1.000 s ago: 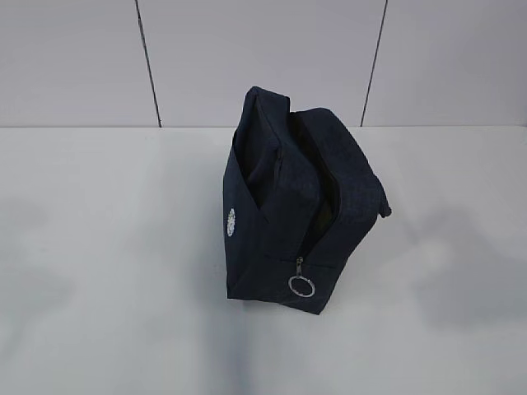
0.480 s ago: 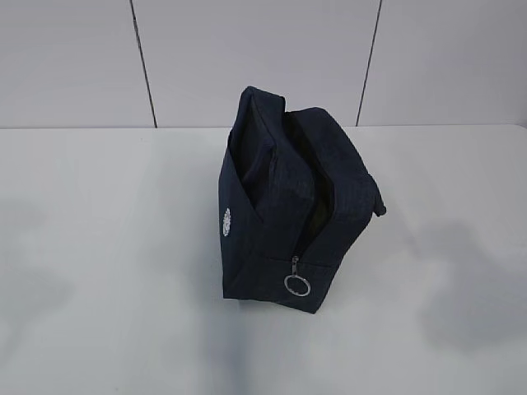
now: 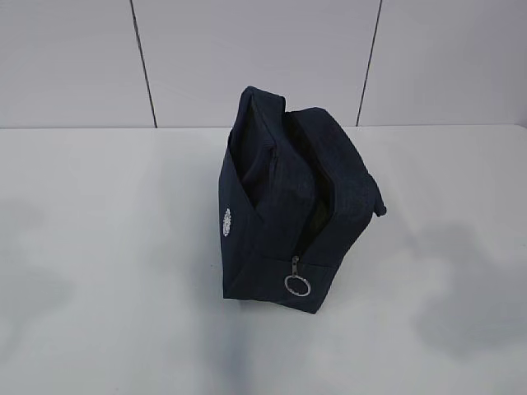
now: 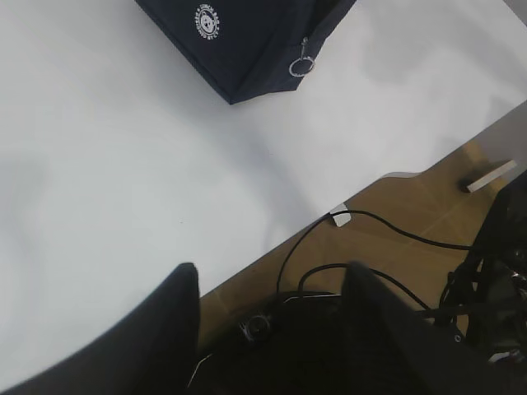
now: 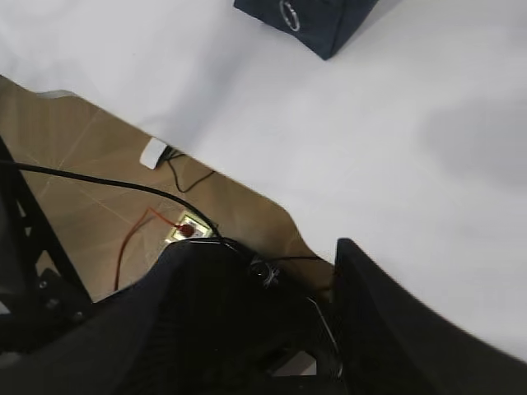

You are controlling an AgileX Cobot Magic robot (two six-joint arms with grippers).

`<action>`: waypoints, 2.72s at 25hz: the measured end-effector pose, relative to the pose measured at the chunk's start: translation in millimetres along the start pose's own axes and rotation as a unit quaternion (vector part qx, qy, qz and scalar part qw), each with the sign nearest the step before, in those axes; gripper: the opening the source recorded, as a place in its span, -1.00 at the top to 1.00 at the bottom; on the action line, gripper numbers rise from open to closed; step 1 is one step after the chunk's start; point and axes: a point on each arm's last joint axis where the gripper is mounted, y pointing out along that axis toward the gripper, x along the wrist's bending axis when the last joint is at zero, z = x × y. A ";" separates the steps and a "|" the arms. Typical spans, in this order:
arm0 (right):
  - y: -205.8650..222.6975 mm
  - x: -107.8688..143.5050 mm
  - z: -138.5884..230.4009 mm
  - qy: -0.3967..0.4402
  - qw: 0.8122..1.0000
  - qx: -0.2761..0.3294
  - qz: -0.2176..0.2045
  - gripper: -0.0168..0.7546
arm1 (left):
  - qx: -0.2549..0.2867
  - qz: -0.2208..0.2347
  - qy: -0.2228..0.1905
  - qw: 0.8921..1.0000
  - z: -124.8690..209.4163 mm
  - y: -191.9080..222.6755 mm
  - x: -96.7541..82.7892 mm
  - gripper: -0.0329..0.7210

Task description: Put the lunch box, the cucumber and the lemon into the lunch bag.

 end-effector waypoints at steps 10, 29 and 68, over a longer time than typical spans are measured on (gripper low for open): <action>9.5 -11.3 -8.5 0.032 0.998 0.018 0.049 -0.11 | 0.000 0.000 0.000 1.000 0.0 0.0 0.0 -0.16; 73.1 -16.9 -63.4 0.080 0.997 0.000 -0.011 -0.11 | 0.000 0.000 0.000 1.000 0.0 0.0 0.0 -0.15; 190.7 8.2 -0.5 0.056 0.995 -0.044 -0.069 -0.11 | 0.000 0.000 0.000 1.000 0.0 0.0 0.0 -0.13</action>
